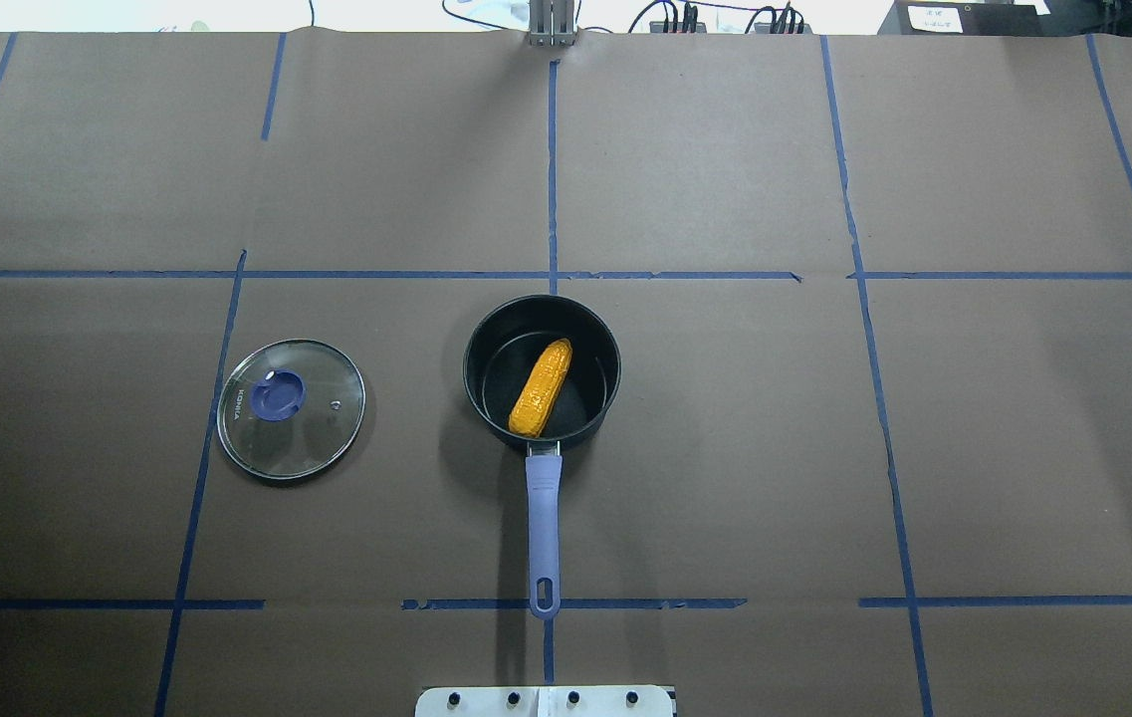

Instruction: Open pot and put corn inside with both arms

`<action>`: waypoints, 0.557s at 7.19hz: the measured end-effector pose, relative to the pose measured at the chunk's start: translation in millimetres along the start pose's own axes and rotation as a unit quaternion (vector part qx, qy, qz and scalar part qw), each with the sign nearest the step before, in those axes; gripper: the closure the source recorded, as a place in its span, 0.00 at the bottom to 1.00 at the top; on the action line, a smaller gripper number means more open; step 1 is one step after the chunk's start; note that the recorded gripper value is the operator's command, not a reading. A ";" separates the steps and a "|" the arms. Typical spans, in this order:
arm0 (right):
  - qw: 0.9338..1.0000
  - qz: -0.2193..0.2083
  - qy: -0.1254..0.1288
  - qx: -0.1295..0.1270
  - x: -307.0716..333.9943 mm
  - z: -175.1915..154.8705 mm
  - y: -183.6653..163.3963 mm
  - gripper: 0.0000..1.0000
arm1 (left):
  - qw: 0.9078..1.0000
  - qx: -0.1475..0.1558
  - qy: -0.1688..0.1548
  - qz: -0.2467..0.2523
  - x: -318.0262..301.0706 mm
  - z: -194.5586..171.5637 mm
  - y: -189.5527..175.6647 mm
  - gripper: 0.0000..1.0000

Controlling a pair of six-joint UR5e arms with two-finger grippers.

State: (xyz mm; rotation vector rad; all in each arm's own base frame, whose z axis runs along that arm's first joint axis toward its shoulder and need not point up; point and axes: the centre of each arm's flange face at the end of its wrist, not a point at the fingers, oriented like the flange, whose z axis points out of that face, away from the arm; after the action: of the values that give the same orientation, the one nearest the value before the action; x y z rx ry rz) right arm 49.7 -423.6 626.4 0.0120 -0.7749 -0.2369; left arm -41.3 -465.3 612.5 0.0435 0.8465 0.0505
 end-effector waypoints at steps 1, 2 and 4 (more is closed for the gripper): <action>1.000 0.000 0.000 0.000 -0.3 0.0 -0.6 0.00 | 1.000 0.000 0.001 0.000 0.2 -0.1 -0.2 0.00; 1.000 0.000 0.000 0.000 -0.3 0.2 -0.8 0.00 | 1.000 -0.001 0.001 0.000 0.1 0.5 -0.5 0.00; 1.000 0.001 -0.002 0.000 -0.4 0.7 -0.9 0.00 | 1.000 -0.001 0.001 -0.001 1.4 -0.5 0.1 0.00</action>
State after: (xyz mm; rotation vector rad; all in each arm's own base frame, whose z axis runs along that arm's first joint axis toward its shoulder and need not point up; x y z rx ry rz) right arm 48.8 -424.3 626.5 0.0100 -0.7795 -0.2345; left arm -40.8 -465.1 611.1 0.0398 0.8489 0.0496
